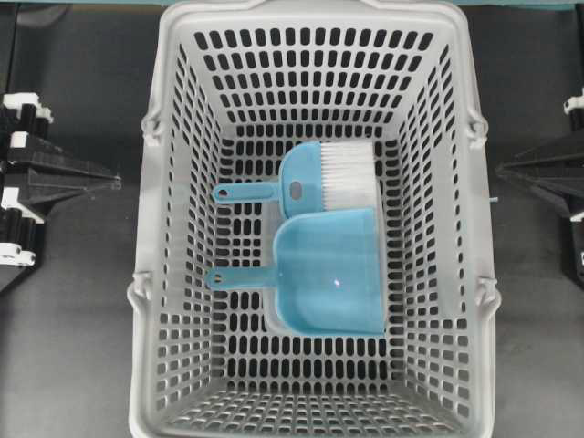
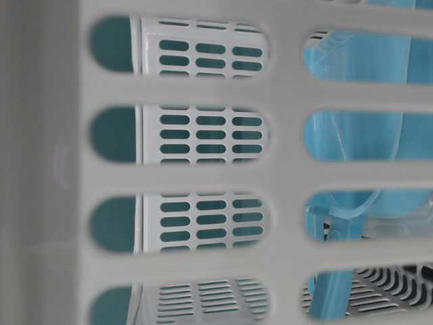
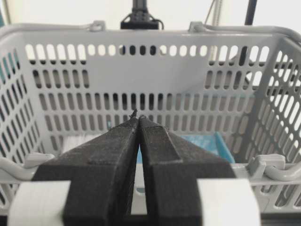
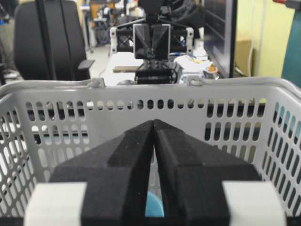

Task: Pick up the dustpan from the shopping basket with the left arm.
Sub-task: 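Move the left gripper from rest toward the basket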

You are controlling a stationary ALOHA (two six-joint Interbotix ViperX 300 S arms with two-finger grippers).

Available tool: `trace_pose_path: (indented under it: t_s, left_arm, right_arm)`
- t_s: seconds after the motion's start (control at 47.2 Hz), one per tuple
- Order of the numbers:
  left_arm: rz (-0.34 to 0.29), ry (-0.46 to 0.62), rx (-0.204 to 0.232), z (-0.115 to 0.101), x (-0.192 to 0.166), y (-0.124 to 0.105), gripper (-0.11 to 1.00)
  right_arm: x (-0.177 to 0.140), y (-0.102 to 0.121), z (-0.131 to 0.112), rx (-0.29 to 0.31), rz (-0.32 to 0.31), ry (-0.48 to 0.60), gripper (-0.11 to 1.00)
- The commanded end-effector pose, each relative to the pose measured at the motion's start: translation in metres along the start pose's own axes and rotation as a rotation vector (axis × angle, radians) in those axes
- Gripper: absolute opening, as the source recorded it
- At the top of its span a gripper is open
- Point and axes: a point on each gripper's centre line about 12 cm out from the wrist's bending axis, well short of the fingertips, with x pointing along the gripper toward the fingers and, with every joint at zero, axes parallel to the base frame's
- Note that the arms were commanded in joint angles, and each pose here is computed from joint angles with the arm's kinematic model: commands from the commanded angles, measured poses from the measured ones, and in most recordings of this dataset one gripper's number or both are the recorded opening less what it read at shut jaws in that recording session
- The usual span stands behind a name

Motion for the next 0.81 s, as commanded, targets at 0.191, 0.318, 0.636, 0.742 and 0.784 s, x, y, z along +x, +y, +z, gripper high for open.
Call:
trace_pose_path:
  t_s: [0.191, 0.318, 0.636, 0.742, 0.784]
  left_arm:
    - [-0.034, 0.075, -0.053, 0.008, 0.022, -0.007, 0.00]
    - [-0.029, 0.144, -0.053, 0.018, 0.035, -0.007, 0.00]
    - [-0.012, 0.443, -0.045, 0.041, 0.077, -0.008, 0.00]
    - [-0.014, 0.534, -0.039, 0.047, 0.091, -0.011, 0.00]
    - [-0.014, 0.569, -0.036, 0.048, 0.096, -0.012, 0.00]
  right_arm:
    - [0.003, -0.001, -0.012, 0.038, -0.008, 0.109, -0.01]
    - [0.004, -0.001, -0.009, 0.043, -0.008, 0.141, -0.01]
    - [0.006, -0.001, -0.002, 0.034, -0.007, 0.228, -0.01]
    - [0.006, 0.000, -0.003, 0.032, -0.005, 0.247, -0.01]
    - [0.006, 0.000, -0.002, 0.031, -0.005, 0.245, 0.00]
